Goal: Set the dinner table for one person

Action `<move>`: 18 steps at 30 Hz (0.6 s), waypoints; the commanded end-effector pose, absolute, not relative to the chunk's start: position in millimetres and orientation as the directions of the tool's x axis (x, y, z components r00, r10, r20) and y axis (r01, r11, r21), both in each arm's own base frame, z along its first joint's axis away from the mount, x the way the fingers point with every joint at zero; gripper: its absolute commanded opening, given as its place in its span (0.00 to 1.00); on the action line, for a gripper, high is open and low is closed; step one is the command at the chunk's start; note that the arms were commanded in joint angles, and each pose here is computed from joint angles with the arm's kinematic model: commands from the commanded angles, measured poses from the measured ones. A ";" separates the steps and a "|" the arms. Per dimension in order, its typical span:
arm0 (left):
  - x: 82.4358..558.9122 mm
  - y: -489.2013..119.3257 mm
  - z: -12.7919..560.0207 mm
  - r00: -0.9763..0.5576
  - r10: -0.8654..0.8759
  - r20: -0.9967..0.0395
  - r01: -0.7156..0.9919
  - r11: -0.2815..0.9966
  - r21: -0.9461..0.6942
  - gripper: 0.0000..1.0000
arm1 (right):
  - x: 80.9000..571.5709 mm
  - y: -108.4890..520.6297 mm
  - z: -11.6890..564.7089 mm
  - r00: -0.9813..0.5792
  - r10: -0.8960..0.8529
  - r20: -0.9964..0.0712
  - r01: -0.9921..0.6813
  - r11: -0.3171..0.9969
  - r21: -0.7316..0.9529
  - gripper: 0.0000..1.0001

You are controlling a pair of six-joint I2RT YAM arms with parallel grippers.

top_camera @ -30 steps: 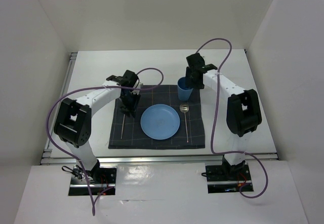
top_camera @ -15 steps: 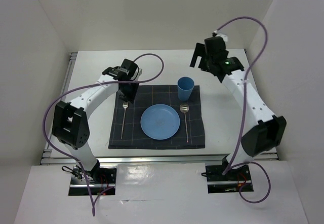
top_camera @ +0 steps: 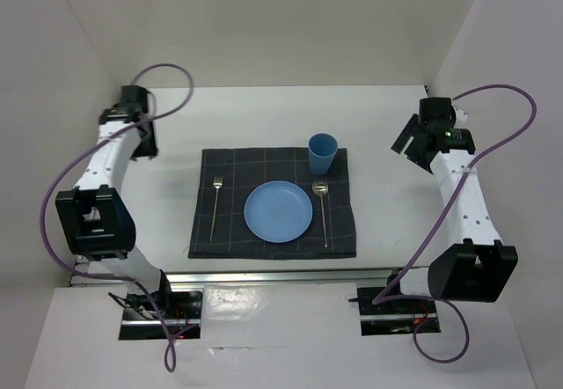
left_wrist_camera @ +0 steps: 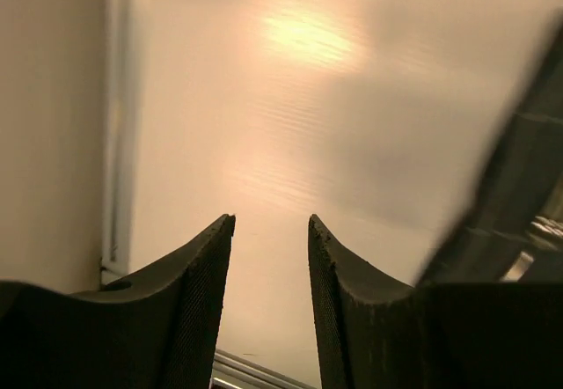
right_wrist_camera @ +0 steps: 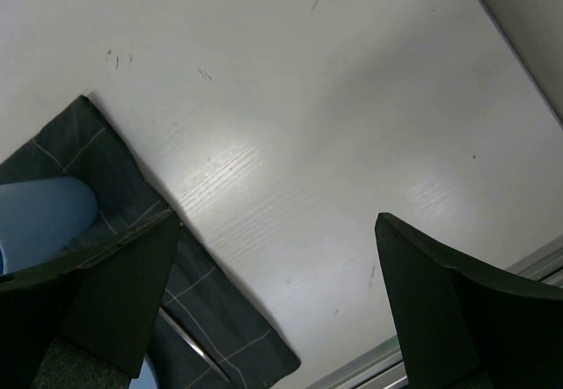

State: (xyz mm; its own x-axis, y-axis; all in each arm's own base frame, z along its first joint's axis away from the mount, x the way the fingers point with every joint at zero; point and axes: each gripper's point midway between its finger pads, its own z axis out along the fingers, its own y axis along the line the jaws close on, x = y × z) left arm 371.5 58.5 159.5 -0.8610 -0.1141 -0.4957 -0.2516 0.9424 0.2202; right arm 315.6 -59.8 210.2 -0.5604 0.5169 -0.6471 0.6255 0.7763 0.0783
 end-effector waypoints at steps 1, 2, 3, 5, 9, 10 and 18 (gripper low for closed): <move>345.7 136.5 186.7 -0.807 -0.235 -0.542 -0.410 0.883 0.227 0.47 | 308.8 -54.7 219.8 -0.543 0.512 -0.666 0.602 0.790 0.117 1.00; 338.8 147.2 183.2 -0.812 -0.246 -0.529 -0.424 0.872 0.246 0.47 | 310.9 -52.9 220.6 -0.548 0.504 -0.667 0.587 0.800 0.122 1.00; 334.0 154.6 189.4 -0.797 -0.262 -0.544 -0.448 0.860 0.243 0.47 | 310.9 -52.9 220.6 -0.548 0.504 -0.667 0.587 0.800 0.122 1.00; 328.6 157.9 203.0 -0.761 -0.278 -0.586 -0.458 0.870 0.182 0.47 | 313.1 -50.3 221.3 -0.567 0.480 -0.670 0.555 0.823 0.120 1.00; 323.0 152.8 204.1 -0.744 -0.285 -0.604 -0.452 0.881 0.140 0.47 | 317.6 -50.6 220.0 -0.577 0.480 -0.661 0.556 0.823 0.112 1.00; 319.6 153.0 202.2 -0.749 -0.295 -0.593 -0.453 0.882 0.133 0.47 | 317.4 -50.1 219.6 -0.578 0.491 -0.652 0.565 0.817 0.114 1.00; 334.4 147.8 214.2 -0.741 -0.328 -0.587 -0.452 0.889 0.074 0.47 | 299.5 -55.9 208.9 -0.597 0.472 -0.649 0.575 0.816 0.064 1.00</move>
State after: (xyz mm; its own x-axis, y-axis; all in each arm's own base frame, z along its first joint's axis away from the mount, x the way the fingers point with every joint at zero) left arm 326.4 153.3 199.7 -0.7628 -0.3218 -0.5609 -0.4624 0.8778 0.1253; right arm 309.7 -51.1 205.6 -0.6033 0.4912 -0.6283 0.5730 0.8149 0.0868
